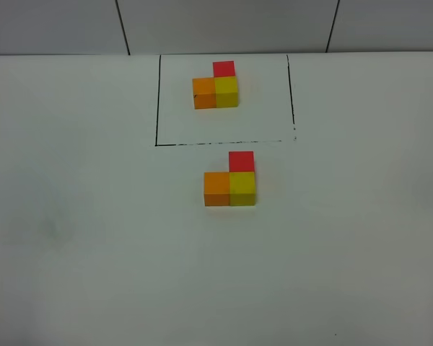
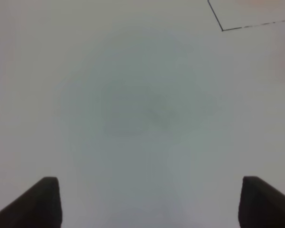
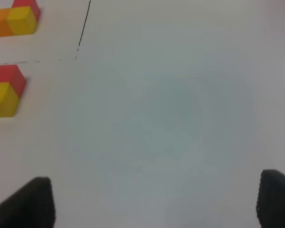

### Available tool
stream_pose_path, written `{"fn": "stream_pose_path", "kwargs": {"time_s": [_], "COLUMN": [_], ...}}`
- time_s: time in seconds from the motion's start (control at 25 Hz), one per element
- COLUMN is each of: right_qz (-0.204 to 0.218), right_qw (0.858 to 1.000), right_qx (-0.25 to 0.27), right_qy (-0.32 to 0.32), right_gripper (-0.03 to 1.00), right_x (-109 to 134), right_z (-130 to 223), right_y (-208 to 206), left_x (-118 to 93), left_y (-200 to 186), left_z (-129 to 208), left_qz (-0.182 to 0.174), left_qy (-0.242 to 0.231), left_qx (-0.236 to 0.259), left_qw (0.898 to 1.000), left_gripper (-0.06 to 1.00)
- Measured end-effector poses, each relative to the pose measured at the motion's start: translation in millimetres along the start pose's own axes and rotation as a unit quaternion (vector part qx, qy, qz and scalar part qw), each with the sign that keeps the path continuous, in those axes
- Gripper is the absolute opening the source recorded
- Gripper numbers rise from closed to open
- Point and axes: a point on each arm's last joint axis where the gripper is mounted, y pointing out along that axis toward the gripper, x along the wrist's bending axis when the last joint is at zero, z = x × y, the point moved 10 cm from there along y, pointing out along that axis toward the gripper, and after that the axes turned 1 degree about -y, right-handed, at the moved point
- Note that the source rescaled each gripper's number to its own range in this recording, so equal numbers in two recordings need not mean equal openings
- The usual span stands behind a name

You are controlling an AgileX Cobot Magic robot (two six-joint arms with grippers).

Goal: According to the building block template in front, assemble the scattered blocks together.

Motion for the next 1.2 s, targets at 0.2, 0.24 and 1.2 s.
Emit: {"fn": "stream_pose_path", "kwargs": {"time_s": [0.2,0.24,1.2], "right_qz": [0.000,0.000,-0.001], "right_qw": [1.000,1.000,1.000], "right_qx": [0.000,0.000,0.000], "right_qy": [0.000,0.000,0.000], "right_gripper": [0.73,0.73,0.73], "right_x": [0.0,0.0,0.2], "right_z": [0.0,0.0,0.0], "right_y": [0.0,0.0,0.0], "left_x": [0.0,0.0,0.0], "left_y": [0.0,0.0,0.0], "left_z": [0.0,0.0,0.0], "left_qz": [0.000,0.000,0.000], "left_qy": [0.000,0.000,0.000], "left_qx": [0.000,0.000,0.000], "left_qw": [1.000,1.000,1.000], "left_gripper": [0.73,0.73,0.72]}}
